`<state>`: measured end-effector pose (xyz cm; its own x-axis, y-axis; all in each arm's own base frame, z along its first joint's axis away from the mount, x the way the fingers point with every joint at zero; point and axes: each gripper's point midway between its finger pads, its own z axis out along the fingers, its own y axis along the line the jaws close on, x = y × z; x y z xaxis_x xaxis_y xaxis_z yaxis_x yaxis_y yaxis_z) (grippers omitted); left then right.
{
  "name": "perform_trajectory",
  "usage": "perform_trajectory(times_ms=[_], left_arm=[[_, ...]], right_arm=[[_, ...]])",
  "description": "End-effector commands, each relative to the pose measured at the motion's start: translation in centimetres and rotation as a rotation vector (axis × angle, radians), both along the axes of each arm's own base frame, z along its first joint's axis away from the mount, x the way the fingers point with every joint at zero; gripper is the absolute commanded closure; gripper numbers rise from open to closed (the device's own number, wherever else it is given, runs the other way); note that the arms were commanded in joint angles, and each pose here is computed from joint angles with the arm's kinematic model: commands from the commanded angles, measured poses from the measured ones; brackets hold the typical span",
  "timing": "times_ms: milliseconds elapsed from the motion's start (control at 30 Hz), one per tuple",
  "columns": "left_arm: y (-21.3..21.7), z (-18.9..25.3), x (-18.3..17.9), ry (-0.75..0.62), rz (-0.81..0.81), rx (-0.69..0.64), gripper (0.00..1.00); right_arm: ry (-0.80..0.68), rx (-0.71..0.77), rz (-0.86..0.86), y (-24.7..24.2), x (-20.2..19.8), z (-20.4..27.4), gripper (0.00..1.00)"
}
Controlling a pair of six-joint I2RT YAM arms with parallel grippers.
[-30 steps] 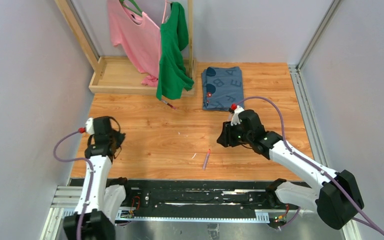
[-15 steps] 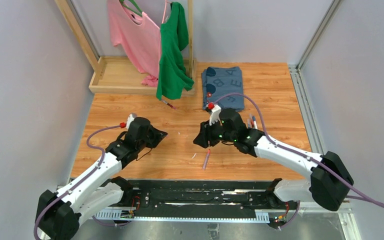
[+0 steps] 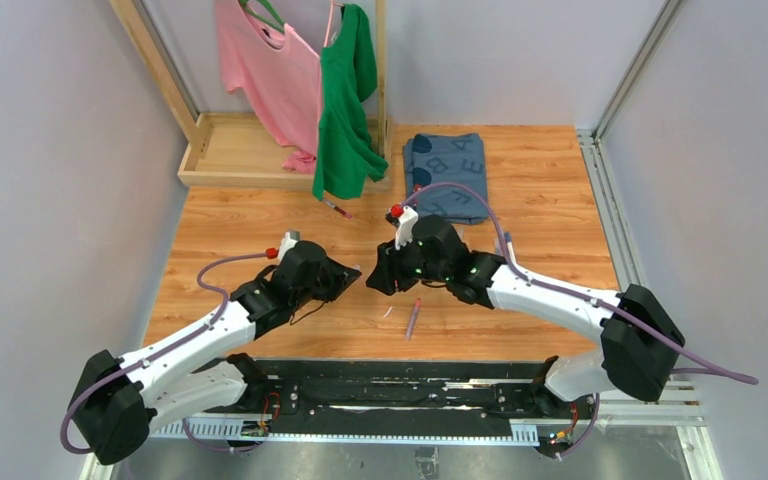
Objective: Insert the pens into the pen caps
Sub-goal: Pick up the pen cap at the corner of the board.
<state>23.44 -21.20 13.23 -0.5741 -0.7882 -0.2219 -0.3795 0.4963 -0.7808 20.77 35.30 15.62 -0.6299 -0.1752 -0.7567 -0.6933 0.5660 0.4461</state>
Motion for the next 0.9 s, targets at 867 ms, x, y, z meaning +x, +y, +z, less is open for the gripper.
perform_trajectory(times_ms=[867], left_arm=[[-3.7, 2.0, -4.0, -0.656, -0.549, 0.398, 1.0]], right_arm=[[0.227, 0.107, -0.115, -8.6, -1.9, -0.9, 0.51]])
